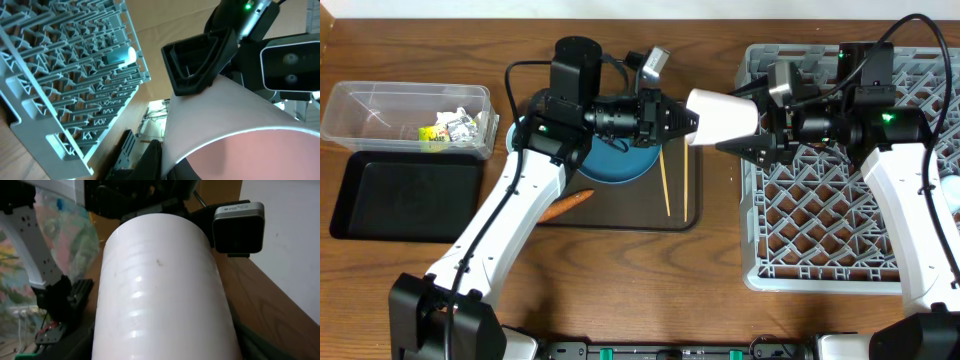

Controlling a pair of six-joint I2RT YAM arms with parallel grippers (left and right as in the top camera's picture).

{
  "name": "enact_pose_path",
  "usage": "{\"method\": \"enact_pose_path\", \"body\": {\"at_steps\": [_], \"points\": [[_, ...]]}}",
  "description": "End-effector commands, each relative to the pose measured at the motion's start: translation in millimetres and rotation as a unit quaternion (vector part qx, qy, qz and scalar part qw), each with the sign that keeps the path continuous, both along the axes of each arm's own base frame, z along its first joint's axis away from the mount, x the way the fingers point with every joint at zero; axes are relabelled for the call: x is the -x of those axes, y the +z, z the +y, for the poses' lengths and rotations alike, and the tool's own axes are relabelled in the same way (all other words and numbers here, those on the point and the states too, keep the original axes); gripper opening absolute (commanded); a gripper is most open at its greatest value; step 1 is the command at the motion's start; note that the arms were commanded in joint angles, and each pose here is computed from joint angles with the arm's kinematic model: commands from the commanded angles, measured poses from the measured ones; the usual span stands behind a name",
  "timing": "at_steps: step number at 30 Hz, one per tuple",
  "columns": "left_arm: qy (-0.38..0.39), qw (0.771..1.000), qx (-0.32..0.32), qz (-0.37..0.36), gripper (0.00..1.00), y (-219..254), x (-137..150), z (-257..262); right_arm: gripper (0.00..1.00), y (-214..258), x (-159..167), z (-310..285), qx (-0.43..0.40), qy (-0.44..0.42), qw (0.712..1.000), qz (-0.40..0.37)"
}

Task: Sort waste into correct bins and load items into the dishwasher rack
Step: 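Lift the pink cup toward the right gripper and grasp it, then release the cup from the left gripper and carry it right into the rack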

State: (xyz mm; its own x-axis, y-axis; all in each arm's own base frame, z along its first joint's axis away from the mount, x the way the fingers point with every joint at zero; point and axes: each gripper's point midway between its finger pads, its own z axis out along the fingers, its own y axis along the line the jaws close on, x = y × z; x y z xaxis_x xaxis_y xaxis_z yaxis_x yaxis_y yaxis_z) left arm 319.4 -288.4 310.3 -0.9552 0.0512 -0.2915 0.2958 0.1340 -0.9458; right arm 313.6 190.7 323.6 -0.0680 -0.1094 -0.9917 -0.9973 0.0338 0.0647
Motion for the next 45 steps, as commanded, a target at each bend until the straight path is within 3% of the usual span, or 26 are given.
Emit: {"method": "enact_pose_path", "body": {"at_steps": [1, 4, 11, 16, 20, 24, 28, 32, 35, 40, 45], "points": [[-0.007, 1.0, 0.012, -0.011, 0.1, 10, -2, -2, 0.66, 0, 3, 3, -0.006, 0.009, 1.0, 0.005], [-0.007, 1.0, 0.012, -0.011, 0.17, 10, -2, -2, 0.63, 0, 3, 3, -0.005, 0.008, 1.0, 0.005], [-0.008, 0.999, 0.012, -0.038, 0.58, 10, -3, 0, 0.55, -3, -2, -3, 0.003, -0.01, 0.999, 0.037], [0.025, 0.998, -0.003, -0.055, 0.69, 1, -20, 19, 0.47, -38, -38, -28, 0.087, -0.146, 0.973, 0.155], [0.093, 0.993, -0.061, -0.048, 0.75, -27, -43, 48, 0.46, -69, -69, -72, 0.145, -0.293, 0.914, 0.239], [0.163, 0.97, -0.178, -0.028, 0.8, -75, -55, 88, 0.45, -74, -76, -111, 0.153, -0.371, 0.872, 0.279], [0.225, 0.915, -0.334, -0.008, 0.84, -119, -50, 140, 0.46, -71, -79, -170, 0.174, -0.492, 0.787, 0.329], [0.253, 0.871, -0.42, -0.02, 0.84, -124, -39, 172, 0.49, -59, -66, -227, 0.202, -0.591, 0.695, 0.357], [0.274, 0.854, -0.441, -0.034, 0.85, -113, -33, 185, 0.49, -55, -41, -259, 0.217, -0.638, 0.626, 0.393], [0.291, 0.852, -0.431, -0.064, 0.86, -89, -26, 188, 0.51, -71, 1, -312, 0.258, -0.697, 0.509, 0.435], [0.293, 0.852, -0.43, -0.067, 0.86, -84, -21, 189, 0.51, -83, 8, -347, 0.251, -0.717, 0.465, 0.454]]}}
